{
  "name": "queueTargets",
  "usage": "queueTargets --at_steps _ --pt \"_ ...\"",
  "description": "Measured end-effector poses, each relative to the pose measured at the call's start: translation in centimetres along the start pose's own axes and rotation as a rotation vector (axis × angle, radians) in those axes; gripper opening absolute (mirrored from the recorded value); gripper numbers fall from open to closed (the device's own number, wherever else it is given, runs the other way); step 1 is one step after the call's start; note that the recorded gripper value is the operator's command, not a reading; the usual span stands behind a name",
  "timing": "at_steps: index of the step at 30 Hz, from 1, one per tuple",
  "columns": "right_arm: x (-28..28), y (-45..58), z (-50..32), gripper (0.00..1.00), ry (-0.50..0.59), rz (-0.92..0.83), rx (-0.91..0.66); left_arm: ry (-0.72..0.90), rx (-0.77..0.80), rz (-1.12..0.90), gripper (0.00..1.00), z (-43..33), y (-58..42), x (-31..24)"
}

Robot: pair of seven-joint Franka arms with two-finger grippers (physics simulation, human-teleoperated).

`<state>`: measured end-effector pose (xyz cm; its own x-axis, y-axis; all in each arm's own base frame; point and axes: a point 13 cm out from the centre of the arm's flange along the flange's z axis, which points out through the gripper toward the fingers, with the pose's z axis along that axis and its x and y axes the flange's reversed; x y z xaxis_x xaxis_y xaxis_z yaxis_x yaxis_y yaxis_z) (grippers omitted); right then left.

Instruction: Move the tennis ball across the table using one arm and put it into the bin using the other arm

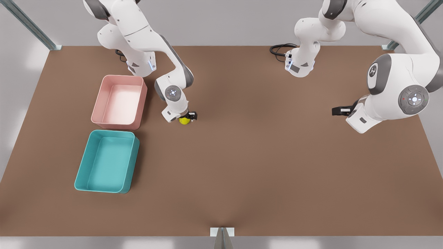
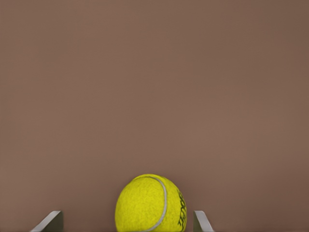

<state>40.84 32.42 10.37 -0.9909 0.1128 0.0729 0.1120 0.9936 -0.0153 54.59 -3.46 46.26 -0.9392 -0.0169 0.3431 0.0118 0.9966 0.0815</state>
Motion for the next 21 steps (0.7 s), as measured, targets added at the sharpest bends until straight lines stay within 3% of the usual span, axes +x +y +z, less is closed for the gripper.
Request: queueTargets --at_steps 21 --pt "-0.2 -1.1 4.9 1.00 -0.013 0.029 0.021 0.015 -0.002 -0.033 1.00 0.6 -0.1 -0.2"
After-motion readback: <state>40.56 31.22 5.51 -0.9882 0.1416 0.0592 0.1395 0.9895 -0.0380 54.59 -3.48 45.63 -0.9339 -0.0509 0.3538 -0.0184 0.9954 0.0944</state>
